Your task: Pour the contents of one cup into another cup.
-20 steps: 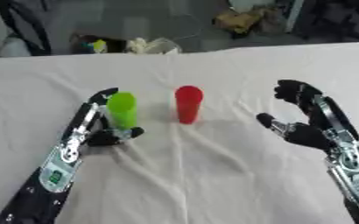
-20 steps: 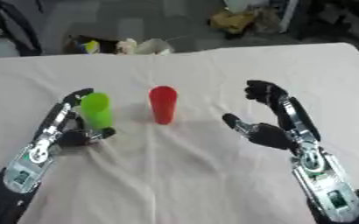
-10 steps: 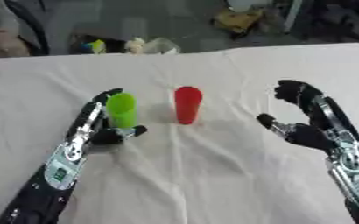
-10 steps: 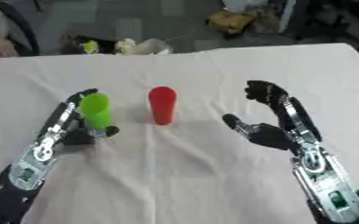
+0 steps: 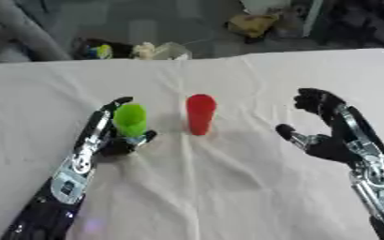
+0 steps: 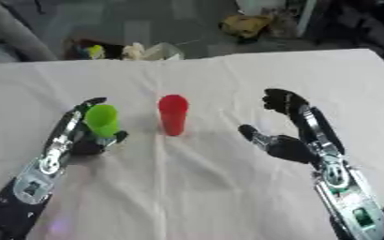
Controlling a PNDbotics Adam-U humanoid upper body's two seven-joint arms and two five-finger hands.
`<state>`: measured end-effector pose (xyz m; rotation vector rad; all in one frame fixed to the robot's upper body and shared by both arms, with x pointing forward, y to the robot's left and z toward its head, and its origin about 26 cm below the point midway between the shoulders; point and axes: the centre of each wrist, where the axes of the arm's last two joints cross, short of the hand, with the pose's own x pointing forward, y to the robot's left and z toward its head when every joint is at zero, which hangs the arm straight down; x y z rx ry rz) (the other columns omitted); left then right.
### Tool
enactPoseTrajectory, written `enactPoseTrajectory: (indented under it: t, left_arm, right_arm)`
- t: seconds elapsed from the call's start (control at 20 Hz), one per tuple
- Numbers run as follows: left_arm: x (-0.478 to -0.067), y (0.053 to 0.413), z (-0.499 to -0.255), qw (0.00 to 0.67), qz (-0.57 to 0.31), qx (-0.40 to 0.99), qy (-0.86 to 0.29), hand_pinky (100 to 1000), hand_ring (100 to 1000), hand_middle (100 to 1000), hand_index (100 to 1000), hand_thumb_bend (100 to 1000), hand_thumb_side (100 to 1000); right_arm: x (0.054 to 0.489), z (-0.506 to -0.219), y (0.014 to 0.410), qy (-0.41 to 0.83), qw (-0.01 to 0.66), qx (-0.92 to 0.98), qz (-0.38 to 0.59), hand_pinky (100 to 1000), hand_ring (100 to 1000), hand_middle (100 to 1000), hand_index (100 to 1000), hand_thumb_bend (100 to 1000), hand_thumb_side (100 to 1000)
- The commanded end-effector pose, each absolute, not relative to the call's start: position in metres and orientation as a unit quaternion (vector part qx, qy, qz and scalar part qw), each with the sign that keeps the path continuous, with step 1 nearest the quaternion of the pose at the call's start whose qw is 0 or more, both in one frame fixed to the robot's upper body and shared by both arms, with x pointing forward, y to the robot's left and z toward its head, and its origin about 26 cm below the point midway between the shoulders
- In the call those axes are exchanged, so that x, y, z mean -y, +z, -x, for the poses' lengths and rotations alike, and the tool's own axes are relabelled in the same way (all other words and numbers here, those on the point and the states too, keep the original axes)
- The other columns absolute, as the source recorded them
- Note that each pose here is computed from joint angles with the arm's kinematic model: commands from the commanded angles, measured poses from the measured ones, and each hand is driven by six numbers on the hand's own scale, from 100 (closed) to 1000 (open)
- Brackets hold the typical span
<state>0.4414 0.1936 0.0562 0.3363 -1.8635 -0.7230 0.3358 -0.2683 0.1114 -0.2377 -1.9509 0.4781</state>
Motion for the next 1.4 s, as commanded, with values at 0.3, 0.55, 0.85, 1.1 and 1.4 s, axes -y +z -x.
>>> enactPoseTrajectory:
  t: [0.3,0.55,0.85,1.1,1.4]
  left_arm:
    - [-0.195,0.084,-0.44,0.51,-0.135,0.81,-0.256,409,366,501,872,355,234]
    - [-0.195,0.097,-0.437,0.499,-0.133,0.823,-0.236,390,348,492,862,291,197]
    - [-0.199,0.119,-0.43,0.47,-0.127,0.847,-0.214,377,323,478,856,241,163]
    - [-0.204,0.138,-0.42,0.435,-0.118,0.863,-0.227,383,324,478,852,191,161]
    - [-0.206,0.151,-0.407,0.414,-0.103,0.869,-0.25,390,328,478,851,171,171]
  right_arm:
    - [0.268,-0.339,0.12,0.199,0.519,0.825,0.099,889,774,726,839,592,283]
    - [0.266,-0.34,0.119,0.199,0.519,0.825,0.098,888,773,725,839,588,287]
    - [0.266,-0.345,0.115,0.196,0.528,0.821,0.092,874,759,711,832,580,279]
    - [0.266,-0.352,0.108,0.203,0.539,0.812,0.095,860,746,697,827,569,261]
    - [0.26,-0.37,0.097,0.234,0.556,0.79,0.108,856,744,696,825,599,202]
